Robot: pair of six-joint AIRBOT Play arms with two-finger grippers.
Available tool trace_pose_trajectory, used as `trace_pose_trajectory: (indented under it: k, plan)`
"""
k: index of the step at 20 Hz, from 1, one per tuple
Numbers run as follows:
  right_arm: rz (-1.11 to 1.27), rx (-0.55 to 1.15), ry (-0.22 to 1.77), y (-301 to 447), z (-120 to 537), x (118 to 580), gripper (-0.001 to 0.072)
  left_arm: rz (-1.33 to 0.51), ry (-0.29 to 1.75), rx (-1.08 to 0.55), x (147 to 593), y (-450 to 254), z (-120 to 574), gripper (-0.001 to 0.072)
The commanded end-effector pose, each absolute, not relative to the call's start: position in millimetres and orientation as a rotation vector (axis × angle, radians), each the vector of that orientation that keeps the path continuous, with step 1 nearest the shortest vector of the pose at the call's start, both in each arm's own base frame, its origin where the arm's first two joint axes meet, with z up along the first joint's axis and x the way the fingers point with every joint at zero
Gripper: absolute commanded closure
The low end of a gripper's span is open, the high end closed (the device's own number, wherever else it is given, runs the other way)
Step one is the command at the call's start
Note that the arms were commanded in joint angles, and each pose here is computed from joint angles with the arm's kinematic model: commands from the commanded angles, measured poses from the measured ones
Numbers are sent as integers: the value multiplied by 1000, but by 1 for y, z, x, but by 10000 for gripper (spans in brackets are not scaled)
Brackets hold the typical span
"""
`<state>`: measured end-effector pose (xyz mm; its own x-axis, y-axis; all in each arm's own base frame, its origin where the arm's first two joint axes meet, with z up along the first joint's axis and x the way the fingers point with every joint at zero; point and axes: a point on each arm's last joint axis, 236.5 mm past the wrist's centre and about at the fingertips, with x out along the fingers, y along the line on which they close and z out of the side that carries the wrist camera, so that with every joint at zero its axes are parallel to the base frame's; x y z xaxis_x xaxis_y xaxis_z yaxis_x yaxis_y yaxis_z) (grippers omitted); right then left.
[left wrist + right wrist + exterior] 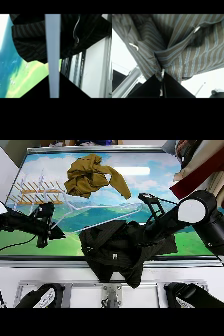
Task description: Fold the clothes and pants, and hang the long-sleeved shirts on hangers.
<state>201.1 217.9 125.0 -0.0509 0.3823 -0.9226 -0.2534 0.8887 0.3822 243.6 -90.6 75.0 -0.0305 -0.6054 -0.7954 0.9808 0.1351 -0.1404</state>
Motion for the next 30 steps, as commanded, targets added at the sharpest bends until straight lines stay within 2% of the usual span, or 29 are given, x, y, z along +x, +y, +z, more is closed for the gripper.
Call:
trace_pose_trajectory:
  k: [1,4,10,23,27,30]
  plan:
    - [547,72,1515,218,125,204,687,-1414,887,542,241,-91,69,690]
    - [438,58,1481,191,124,224,687,-1410,893,549,240,-89,68,690]
    - [333,182,1351,153,160,264,688,-1470,878,589,238,-108,65,690]
    - [402,140,1145,149,223,283,688,-1657,953,569,233,-148,23,690]
    - [420,161,1085,155,233,293,688,-1673,948,585,232,-155,21,690]
    - [530,240,1030,184,249,297,688,-1673,945,590,232,-157,21,690]
